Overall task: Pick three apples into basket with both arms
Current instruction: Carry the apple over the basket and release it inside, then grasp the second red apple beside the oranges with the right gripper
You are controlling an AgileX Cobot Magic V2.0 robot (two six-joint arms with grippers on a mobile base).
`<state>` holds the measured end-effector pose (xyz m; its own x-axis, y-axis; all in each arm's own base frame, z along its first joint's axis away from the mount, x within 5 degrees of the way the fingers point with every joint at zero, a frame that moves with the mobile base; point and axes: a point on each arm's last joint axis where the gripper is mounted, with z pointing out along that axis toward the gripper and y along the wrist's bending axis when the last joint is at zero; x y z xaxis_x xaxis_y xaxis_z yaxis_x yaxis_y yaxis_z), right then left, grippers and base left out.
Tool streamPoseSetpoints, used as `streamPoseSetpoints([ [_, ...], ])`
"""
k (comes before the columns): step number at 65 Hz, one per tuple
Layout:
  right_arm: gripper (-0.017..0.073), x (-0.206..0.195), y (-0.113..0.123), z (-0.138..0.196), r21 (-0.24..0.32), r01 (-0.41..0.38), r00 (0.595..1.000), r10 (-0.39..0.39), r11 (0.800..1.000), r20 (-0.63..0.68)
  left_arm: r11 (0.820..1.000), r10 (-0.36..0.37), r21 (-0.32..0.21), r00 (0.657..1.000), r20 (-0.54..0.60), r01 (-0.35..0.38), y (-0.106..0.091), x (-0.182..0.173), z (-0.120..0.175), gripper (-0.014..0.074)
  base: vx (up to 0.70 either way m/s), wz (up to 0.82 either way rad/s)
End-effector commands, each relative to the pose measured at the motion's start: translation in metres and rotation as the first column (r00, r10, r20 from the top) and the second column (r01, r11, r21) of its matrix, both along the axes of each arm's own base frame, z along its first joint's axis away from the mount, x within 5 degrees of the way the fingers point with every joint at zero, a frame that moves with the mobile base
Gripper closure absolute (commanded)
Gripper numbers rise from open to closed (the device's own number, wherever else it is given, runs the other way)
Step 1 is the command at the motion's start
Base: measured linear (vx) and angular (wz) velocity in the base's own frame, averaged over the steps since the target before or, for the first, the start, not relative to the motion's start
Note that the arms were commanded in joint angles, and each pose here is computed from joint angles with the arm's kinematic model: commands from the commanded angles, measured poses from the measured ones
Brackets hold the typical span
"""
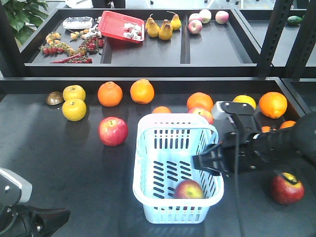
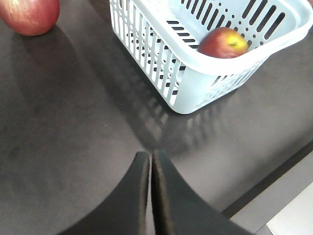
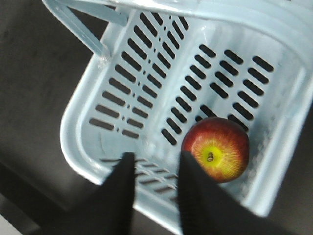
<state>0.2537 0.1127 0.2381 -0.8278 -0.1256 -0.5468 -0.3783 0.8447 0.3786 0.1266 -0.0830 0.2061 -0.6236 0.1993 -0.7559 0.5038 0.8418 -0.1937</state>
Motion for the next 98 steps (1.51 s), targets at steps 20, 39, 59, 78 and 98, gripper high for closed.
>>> streamPoseSetpoints([
  [20,0.0558,-0.002,-0.106,0.02,-0.305,0.3,0.952,-0.306,0.904,0.031,0.998,0.046,-0.038,0.998,0.052,-0.044,0.0,0.006,0.011,0.0601,0.0,0.0],
  [39,0.0281,0.014,-0.155,0.003,-0.328,0.434,0.893,-0.45,0.839,0.031,0.998,0.047,-0.038,0.997,0.053,-0.045,0.0,0.006,0.011,0.0601,0.0,0.0],
  [59,-0.0171,0.071,-0.168,-0.01,-0.351,0.39,0.894,-0.441,0.851,-0.077,0.998,0.048,-0.039,0.997,0.055,-0.046,0.0,0.006,0.011,0.0601,0.0,0.0],
  [78,-0.0108,0.111,-0.179,-0.038,-0.405,0.318,0.885,-0.421,0.857,-0.197,0.998,0.048,-0.039,0.997,0.055,-0.046,0.0,0.006,0.011,0.0601,0.0,0.0],
  [98,-0.0065,0.119,-0.185,-0.069,-0.466,0.251,0.868,-0.41,0.848,-0.28,0.998,0.048,-0.039,0.997,0.055,-0.046,0.0,0.006,0.011,0.0601,0.0,0.0],
])
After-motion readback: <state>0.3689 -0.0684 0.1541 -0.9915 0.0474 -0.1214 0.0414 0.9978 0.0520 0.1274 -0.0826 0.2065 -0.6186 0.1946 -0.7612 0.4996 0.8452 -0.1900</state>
